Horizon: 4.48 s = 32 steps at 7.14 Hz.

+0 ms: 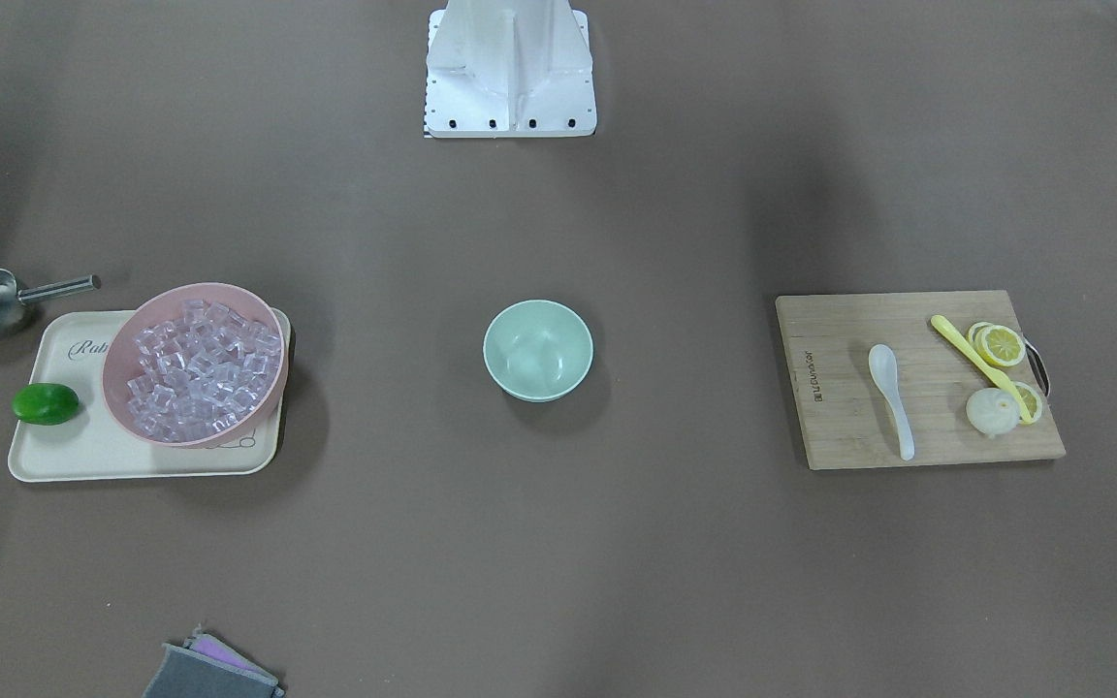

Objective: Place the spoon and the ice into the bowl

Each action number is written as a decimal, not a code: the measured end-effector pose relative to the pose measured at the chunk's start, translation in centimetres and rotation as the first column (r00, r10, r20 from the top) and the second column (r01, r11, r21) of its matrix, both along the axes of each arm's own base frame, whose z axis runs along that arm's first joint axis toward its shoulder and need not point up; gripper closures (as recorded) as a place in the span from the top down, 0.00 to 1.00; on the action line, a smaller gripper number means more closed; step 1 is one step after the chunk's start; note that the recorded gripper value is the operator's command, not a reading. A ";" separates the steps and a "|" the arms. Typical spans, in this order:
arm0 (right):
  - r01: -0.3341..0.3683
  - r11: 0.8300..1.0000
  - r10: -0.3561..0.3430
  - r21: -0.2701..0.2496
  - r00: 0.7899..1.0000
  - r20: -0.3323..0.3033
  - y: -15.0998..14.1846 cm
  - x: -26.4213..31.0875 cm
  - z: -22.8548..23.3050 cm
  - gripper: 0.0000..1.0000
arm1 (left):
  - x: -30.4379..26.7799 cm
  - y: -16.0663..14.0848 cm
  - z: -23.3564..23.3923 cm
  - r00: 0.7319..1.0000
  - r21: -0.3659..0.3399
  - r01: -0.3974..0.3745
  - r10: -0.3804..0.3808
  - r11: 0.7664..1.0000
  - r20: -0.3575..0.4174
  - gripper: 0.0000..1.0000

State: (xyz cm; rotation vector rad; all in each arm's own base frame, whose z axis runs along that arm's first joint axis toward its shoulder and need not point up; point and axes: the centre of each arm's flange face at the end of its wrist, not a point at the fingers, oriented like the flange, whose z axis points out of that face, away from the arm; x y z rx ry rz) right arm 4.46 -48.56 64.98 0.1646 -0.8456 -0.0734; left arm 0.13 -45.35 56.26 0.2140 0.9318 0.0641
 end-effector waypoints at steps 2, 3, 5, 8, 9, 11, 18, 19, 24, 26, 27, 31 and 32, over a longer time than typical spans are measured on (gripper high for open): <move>-0.005 0.999 0.003 0.044 0.999 0.051 -0.3 -1.0 -1.5 1.00 | 5.0 -2.3 -2.6 1.000 -0.046 0.019 -0.019 0.999 -0.008 0.97; -0.016 0.999 0.013 0.037 0.997 0.072 -0.5 -1.9 -2.7 1.00 | 8.5 -4.1 -4.4 0.999 -0.080 0.049 -0.048 0.996 0.007 0.94; -0.048 0.999 0.049 -0.011 0.993 0.108 -0.9 -4.9 -6.6 1.00 | 16.0 -8.1 -6.7 0.996 -0.096 0.070 -0.066 0.993 0.053 0.84; -0.065 0.997 0.070 -0.037 0.988 0.141 -0.7 -8.2 -11.5 1.00 | 23.7 -12.8 -7.7 0.997 -0.104 0.022 -0.015 0.994 0.074 0.76; -0.056 0.998 0.061 -0.037 0.987 0.146 -0.6 -9.3 -12.5 1.00 | 26.0 -13.1 -7.8 0.996 -0.107 0.011 -0.002 0.994 0.087 0.73; -0.037 0.999 0.042 -0.035 0.987 0.156 -1.0 -11.6 -14.3 1.00 | 30.1 -13.1 -7.2 0.994 -0.106 0.005 0.007 0.994 0.113 0.64; -0.059 0.997 0.068 -0.058 0.985 0.158 -2.2 -18.4 -20.2 1.00 | 32.7 -13.7 -9.3 0.998 -0.088 0.015 -0.009 0.996 0.063 0.00; -0.073 0.995 0.083 -0.067 0.985 0.153 -2.4 -19.9 -21.3 1.00 | 34.5 -14.1 -13.5 0.999 -0.095 0.036 -0.034 0.995 0.014 0.00; -0.110 0.992 0.117 -0.063 0.985 0.128 -2.0 -27.2 -25.3 1.00 | 51.1 -9.1 -33.3 0.984 -0.136 0.042 -0.064 0.990 -0.164 0.00; -0.116 0.992 0.122 -0.053 0.985 0.120 -2.4 -30.0 -26.5 1.00 | 53.8 -7.9 -35.4 0.982 -0.133 0.049 -0.071 0.990 -0.173 0.97; -0.121 0.991 0.126 -0.052 0.985 0.116 -2.8 -31.2 -26.9 1.00 | 54.7 -7.2 -36.2 0.981 -0.127 0.052 -0.074 0.990 -0.178 0.98; -0.152 0.988 0.154 -0.033 0.985 0.074 -4.2 -33.3 -26.5 0.79 | 54.6 -5.9 -38.7 0.972 -0.094 0.087 -0.105 0.992 -0.209 0.98; -0.160 0.987 0.161 -0.027 0.985 0.057 -4.1 -33.8 -26.0 0.62 | 52.5 -6.3 -38.4 0.971 -0.093 0.090 -0.108 0.992 -0.215 0.98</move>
